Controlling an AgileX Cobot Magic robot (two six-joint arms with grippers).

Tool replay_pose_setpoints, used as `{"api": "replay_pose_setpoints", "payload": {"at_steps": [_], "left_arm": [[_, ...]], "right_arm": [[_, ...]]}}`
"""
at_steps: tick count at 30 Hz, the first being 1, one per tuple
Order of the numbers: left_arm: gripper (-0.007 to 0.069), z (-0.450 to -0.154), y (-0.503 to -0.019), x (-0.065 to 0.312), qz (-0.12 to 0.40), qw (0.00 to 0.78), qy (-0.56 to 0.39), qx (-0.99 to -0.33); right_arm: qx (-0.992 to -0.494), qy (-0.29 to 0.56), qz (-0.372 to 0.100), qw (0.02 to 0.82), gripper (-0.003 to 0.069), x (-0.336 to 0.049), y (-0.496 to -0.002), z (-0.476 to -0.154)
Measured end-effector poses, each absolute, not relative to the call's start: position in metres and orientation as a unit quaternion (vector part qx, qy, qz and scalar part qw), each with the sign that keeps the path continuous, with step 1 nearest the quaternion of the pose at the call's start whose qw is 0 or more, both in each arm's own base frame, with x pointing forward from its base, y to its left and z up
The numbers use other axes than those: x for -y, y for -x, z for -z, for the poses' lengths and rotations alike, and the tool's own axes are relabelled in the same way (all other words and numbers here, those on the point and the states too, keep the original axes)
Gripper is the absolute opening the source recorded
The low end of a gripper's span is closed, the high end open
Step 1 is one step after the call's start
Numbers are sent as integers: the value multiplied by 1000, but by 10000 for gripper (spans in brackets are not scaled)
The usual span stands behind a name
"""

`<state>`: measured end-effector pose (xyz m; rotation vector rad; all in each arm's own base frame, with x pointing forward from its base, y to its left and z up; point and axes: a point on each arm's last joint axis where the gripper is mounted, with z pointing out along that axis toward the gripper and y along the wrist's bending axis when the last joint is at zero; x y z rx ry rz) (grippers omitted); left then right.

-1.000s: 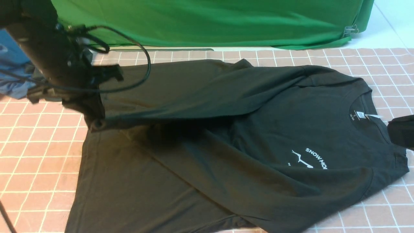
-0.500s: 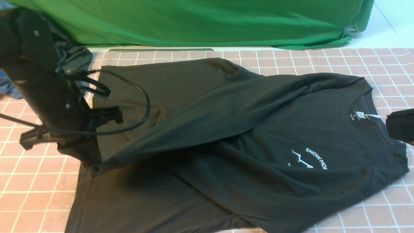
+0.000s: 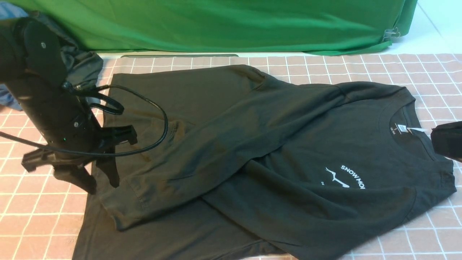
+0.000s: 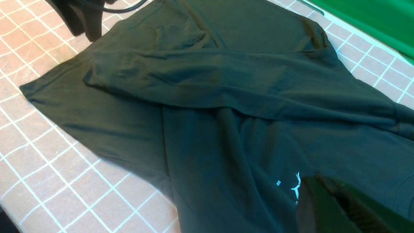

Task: Fold a long-sleeved shirt over a pink coffee tablecloth.
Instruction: 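Grasp the left edge of the dark T-shirt lying flat on the table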

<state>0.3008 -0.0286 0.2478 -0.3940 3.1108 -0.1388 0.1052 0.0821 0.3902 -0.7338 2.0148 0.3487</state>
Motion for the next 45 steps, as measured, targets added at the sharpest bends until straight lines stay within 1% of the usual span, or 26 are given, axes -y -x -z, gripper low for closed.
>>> {"api": "replay_pose_setpoints", "payload": {"at_steps": [1, 2, 4, 5, 8, 11, 15, 19, 24, 25, 28, 35, 41, 43, 45], "left_arm": [[417, -255, -306, 27, 38, 22, 125, -991], [437, -258, -309, 26, 35, 36, 128, -991], [496, -272, -324, 24, 34, 103, 138, -984], [514, -279, -330, 24, 38, 132, 140, -981], [540, -292, -348, 25, 56, 202, 145, -967], [540, -289, -366, 28, 73, 220, 150, -961], [540, -271, -385, 30, 73, 214, 151, -962], [540, -236, -409, 32, 65, 195, 134, -969], [540, -206, -422, 33, 61, 178, 117, -975], [540, -205, -422, 33, 62, 178, 115, -975], [540, -190, -425, 34, 61, 161, 100, -980], [540, -175, -426, 35, 57, 143, 85, -984], [523, -172, -427, 40, 82, 137, 59, -985], [484, -172, -427, 41, 89, 137, 55, -985], [424, -171, -427, 42, 89, 136, 48, -986]], "right_arm": [[-821, 299, -142, 466, 36, -82, -105, -390], [-821, 299, -142, 466, 36, -82, -105, -390], [-821, 299, -142, 466, 36, -82, -105, -390], [-821, 299, -142, 466, 36, -82, -105, -390], [-821, 299, -142, 466, 36, -82, -105, -390], [-821, 299, -142, 466, 36, -82, -105, -390], [-821, 299, -142, 466, 36, -82, -105, -390], [-820, 299, -142, 466, 36, -82, -105, -390], [-816, 297, -145, 474, 36, -83, -106, -392], [-816, 297, -145, 474, 36, -83, -106, -392], [-814, 297, -146, 477, 36, -83, -106, -392], [-811, 296, -148, 482, 36, -83, -107, -393], [-808, 295, -150, 488, 36, -84, -107, -394], [-807, 295, -151, 489, 36, -84, -107, -395], [-806, 294, -151, 491, 36, -84, -107, -395]]}}
